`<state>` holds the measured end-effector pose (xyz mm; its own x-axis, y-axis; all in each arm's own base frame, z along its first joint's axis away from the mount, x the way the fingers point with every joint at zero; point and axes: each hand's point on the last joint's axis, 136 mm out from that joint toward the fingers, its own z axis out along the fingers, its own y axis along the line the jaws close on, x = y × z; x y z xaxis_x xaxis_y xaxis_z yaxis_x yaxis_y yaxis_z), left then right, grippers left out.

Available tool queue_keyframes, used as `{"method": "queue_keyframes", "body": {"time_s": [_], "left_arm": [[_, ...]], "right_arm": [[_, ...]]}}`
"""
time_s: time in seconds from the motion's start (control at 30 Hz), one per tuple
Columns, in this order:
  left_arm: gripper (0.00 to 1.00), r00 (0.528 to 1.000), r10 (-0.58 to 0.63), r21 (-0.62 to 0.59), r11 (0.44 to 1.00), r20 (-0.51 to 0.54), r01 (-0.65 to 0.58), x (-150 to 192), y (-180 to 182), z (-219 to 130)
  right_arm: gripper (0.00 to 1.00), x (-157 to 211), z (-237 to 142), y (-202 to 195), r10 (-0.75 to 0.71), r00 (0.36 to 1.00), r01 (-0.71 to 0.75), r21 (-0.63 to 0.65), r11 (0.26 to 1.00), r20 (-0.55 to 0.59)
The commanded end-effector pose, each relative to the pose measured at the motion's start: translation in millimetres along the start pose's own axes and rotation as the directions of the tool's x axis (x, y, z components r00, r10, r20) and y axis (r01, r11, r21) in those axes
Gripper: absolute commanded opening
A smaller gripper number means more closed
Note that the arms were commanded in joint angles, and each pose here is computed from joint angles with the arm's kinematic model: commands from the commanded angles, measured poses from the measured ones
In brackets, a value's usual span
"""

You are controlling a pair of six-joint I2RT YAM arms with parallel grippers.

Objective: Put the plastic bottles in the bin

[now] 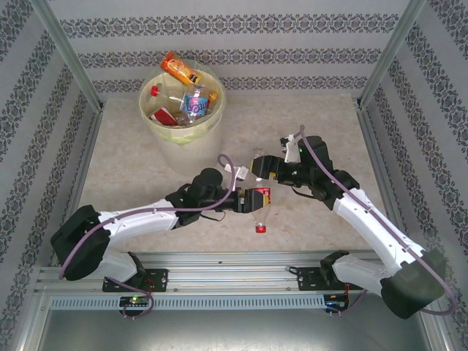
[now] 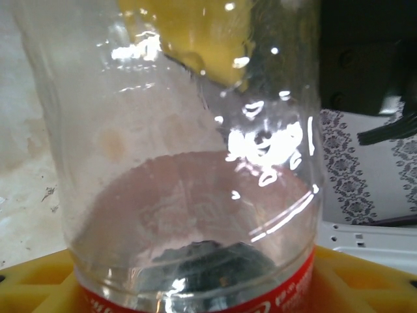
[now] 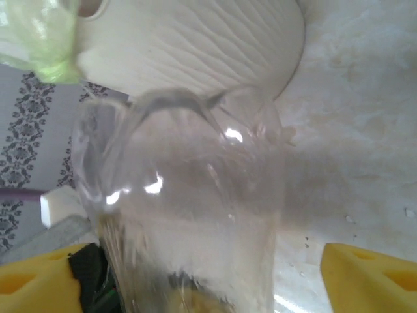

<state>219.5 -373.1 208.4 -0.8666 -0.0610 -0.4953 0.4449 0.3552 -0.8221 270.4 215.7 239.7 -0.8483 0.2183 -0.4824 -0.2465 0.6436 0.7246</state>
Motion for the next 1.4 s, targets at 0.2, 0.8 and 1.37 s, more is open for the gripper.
{"method": "queue_keyframes", "body": {"time_s": [0.2, 0.8, 1.37], "left_arm": [[0.64, 0.999, 0.040, -0.124, 0.992, 0.027, -0.036, -26.3, -7.7, -54.9], [0.64, 0.961, 0.081, -0.493, 0.868, 0.263, 0.061, -164.6, -26.7, -197.9], [0.64, 0.890, 0.021, -0.594, 0.752, 0.456, 0.286, -272.8, 42.6, -257.3]], "right_arm": [[0.98, 10.5, -44.7, 30.8, -0.093, 0.993, 0.099, -0.101, 0.990, 0.071], [0.98, 17.0, -68.1, 41.6, -0.147, 0.984, 0.158, -0.115, 0.981, 0.097], [0.98, 22.3, -74.0, 32.9, -0.157, 0.983, 0.163, -0.066, 0.984, 0.091]]}}
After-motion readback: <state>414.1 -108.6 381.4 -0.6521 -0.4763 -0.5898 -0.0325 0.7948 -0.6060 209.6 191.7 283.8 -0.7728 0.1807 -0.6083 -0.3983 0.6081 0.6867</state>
